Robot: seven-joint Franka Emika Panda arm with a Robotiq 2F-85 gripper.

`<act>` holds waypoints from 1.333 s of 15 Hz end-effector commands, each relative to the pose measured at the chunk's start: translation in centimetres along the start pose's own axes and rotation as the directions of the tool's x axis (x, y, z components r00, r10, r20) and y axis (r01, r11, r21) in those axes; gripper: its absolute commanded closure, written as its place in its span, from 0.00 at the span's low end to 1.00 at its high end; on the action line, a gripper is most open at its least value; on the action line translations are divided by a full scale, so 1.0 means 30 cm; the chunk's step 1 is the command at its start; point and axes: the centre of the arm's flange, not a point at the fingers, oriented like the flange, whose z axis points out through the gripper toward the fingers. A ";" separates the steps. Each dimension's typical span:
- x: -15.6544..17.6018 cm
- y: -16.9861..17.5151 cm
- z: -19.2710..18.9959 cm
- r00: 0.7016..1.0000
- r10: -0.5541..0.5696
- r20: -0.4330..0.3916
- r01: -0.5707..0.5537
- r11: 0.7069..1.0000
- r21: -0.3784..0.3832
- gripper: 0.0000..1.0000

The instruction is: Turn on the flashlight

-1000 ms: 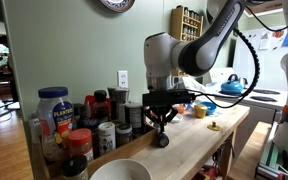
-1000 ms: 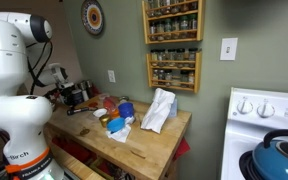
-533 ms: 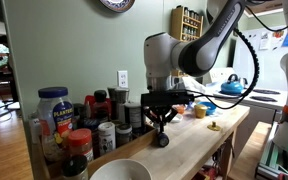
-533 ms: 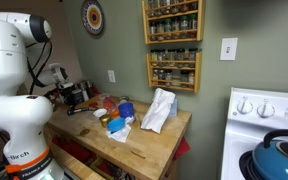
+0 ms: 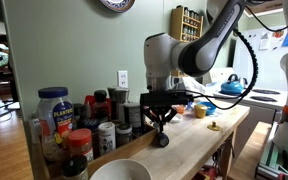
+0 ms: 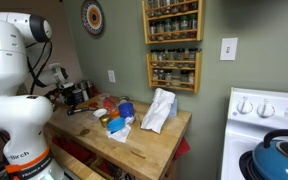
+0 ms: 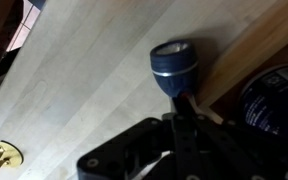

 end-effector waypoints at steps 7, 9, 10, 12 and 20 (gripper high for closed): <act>-0.010 -0.004 0.028 1.000 0.019 0.016 -0.020 1.000 0.016 1.00; -0.012 -0.005 0.033 1.000 0.013 0.012 -0.013 1.000 0.004 1.00; -0.014 -0.005 0.036 1.000 0.009 0.011 -0.009 1.000 -0.002 1.00; -0.017 -0.003 0.042 1.000 0.000 0.012 0.000 1.000 -0.013 1.00; -0.024 0.010 0.060 0.999 -0.035 0.013 0.036 0.998 -0.058 1.00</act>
